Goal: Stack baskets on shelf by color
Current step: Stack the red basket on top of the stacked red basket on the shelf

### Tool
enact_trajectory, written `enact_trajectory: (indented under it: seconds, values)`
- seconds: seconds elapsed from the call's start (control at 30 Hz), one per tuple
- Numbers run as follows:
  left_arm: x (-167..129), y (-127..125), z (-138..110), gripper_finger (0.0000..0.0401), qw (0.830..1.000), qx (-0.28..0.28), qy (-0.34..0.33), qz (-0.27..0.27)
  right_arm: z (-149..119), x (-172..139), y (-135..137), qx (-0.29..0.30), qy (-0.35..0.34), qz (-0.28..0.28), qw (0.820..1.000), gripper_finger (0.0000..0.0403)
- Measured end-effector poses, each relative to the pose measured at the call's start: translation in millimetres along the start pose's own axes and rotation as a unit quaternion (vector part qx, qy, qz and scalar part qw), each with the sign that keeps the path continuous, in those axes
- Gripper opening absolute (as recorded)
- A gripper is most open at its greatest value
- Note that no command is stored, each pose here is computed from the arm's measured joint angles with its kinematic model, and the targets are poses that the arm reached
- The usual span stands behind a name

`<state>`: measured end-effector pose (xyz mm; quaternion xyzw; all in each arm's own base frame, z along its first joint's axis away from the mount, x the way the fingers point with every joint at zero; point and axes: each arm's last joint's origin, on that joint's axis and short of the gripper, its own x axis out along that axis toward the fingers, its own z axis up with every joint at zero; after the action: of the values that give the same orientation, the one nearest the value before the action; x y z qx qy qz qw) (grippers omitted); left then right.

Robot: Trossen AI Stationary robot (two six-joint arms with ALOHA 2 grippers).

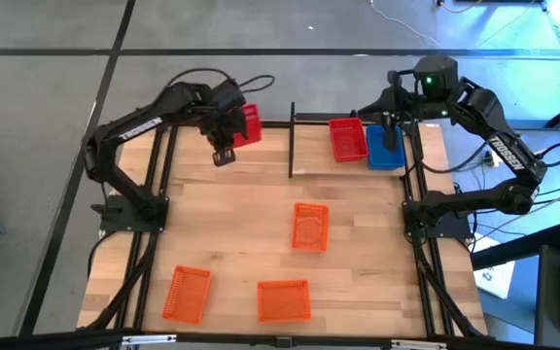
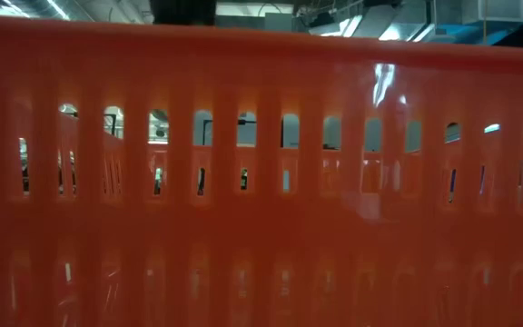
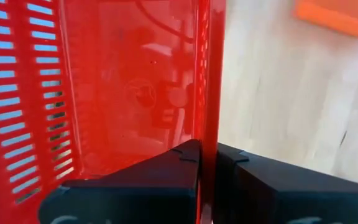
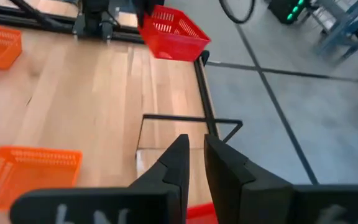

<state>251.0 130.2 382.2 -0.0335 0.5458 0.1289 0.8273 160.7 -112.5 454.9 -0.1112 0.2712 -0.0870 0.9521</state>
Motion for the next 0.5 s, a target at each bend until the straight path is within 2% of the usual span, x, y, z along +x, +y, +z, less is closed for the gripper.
enact_trajectory:
  seconds: [0.13,0.3,0.4,0.5]
  values:
    - [-26,-24,16,0.0,0.992,0.111,-0.051,0.018,3,5,-4,-0.004,-0.013,-0.007,1.0,0.005]
    - [-38,-55,23,0.0,0.97,0.227,-0.073,0.045,6,16,-9,-0.033,-0.027,-0.001,0.999,0.005]
    - [-38,-63,23,0.0,0.963,0.257,-0.074,0.041,9,23,-9,-0.072,-0.047,0.03,0.996,0.0054]
    - [-38,-64,23,0.0,0.961,0.263,-0.078,0.029,13,32,-5,-0.09,-0.061,0.059,0.992,0.0063]
